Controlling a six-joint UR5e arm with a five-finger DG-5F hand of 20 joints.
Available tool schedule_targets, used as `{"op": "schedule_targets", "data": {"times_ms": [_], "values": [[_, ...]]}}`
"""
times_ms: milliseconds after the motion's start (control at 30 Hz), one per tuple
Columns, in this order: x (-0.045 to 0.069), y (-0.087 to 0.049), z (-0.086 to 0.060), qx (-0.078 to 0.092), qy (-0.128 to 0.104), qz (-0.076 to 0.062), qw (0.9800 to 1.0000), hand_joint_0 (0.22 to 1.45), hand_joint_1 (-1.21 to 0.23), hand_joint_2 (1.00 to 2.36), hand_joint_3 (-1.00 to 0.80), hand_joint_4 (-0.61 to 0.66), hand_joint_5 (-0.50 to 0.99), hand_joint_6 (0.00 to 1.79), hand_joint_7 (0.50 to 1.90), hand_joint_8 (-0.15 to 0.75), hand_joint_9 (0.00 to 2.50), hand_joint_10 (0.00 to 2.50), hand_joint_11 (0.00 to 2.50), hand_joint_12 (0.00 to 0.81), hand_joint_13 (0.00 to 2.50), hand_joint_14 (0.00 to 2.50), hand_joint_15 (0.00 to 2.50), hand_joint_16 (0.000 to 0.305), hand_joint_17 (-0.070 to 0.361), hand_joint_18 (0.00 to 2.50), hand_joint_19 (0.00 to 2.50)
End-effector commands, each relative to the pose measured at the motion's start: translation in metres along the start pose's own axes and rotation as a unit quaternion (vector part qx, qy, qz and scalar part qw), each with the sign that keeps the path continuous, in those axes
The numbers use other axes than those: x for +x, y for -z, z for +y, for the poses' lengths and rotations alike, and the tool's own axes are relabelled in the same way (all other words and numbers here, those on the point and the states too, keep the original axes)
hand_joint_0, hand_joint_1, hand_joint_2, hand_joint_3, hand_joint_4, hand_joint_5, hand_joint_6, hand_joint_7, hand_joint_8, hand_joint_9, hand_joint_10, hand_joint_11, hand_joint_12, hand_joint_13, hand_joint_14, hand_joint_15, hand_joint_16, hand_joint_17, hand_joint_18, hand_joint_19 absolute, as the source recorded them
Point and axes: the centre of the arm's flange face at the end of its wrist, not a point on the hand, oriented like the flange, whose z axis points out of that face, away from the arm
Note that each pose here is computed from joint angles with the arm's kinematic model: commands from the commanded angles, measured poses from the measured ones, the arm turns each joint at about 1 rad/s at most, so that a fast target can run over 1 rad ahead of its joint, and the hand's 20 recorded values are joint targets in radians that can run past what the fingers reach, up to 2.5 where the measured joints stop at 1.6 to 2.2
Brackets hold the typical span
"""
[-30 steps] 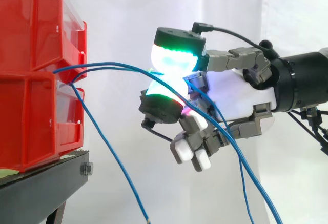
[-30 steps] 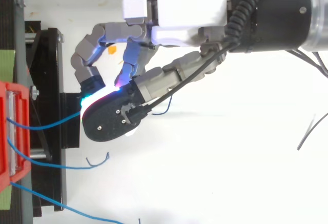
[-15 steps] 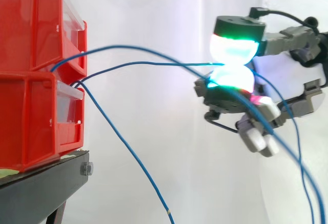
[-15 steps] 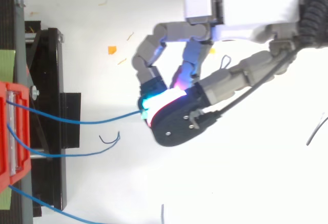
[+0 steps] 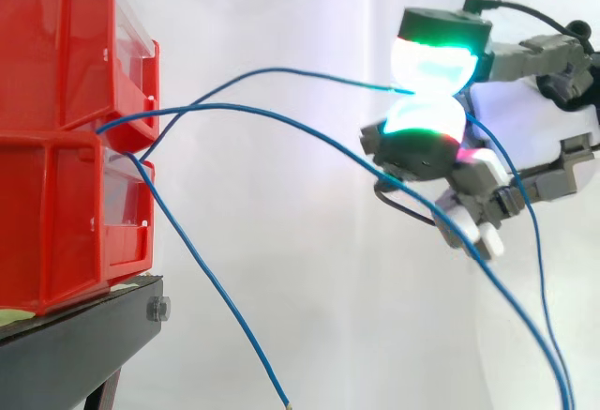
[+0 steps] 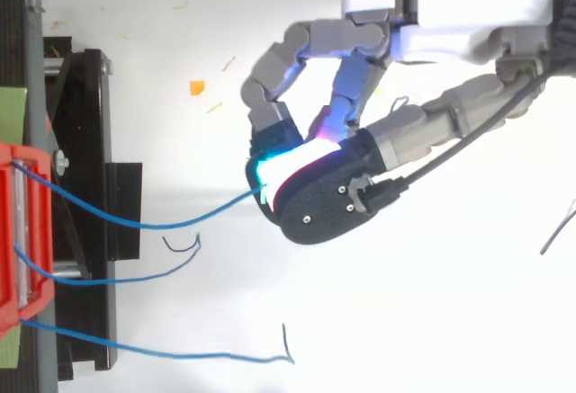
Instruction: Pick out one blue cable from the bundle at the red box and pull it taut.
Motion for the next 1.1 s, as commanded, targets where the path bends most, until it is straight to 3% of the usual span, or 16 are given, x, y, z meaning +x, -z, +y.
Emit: {"op": "schedule_targets", "data": {"times_ms": [0, 133, 200, 267, 300, 500, 600, 1067], "values": [[-0.001, -0.004, 0.004, -0.021, 0.003, -0.005, 0.9998, 0.60, -0.78, 1.03, -0.03, 0.05, -0.13, 0.91, 1.22, 0.293, 1.19, 0.02, 0.50, 0.376, 0.94, 0.02, 0.42, 0.048, 0.108, 0.84, 0.64], [-0.001, -0.006, 0.004, -0.032, 0.005, -0.006, 0.9994, 0.60, -0.78, 1.03, -0.03, 0.05, -0.13, 0.91, 1.22, 0.291, 1.19, 0.02, 0.51, 0.376, 0.94, 0.02, 0.42, 0.048, 0.108, 0.85, 0.64], [0.002, -0.008, -0.013, -0.032, 0.005, -0.005, 0.9994, 0.60, -0.78, 1.03, -0.03, 0.05, -0.13, 0.91, 1.23, 0.292, 1.19, 0.02, 0.51, 0.373, 0.93, 0.02, 0.42, 0.048, 0.108, 0.85, 0.64], [0.004, -0.009, -0.018, -0.036, 0.005, -0.005, 0.9993, 0.60, -0.78, 1.03, -0.02, 0.05, -0.13, 0.91, 1.23, 0.290, 1.19, 0.02, 0.52, 0.376, 0.94, 0.02, 0.42, 0.048, 0.108, 0.85, 0.64], [0.006, -0.012, -0.028, -0.045, 0.006, -0.007, 0.9990, 0.60, -0.78, 1.03, -0.03, 0.05, -0.13, 0.91, 1.23, 0.291, 1.19, 0.02, 0.51, 0.377, 0.94, 0.02, 0.42, 0.048, 0.108, 0.85, 0.63], [0.006, -0.018, -0.036, -0.086, 0.007, -0.016, 0.9962, 0.61, -0.78, 1.03, -0.03, 0.05, -0.13, 0.92, 1.22, 0.290, 1.19, 0.02, 0.52, 0.374, 0.94, 0.02, 0.42, 0.048, 0.109, 0.85, 0.64], [0.010, -0.019, -0.045, -0.084, 0.007, -0.014, 0.9963, 0.60, -0.78, 1.03, -0.03, 0.05, -0.13, 0.91, 1.22, 0.291, 1.19, 0.02, 0.51, 0.374, 0.94, 0.02, 0.42, 0.048, 0.108, 0.85, 0.64], [0.012, -0.019, -0.044, -0.086, 0.008, -0.013, 0.9962, 0.61, -0.78, 1.03, -0.02, 0.05, -0.13, 0.91, 1.23, 0.287, 1.18, 0.02, 0.51, 0.373, 0.93, 0.02, 0.42, 0.048, 0.108, 0.85, 0.64]]}}
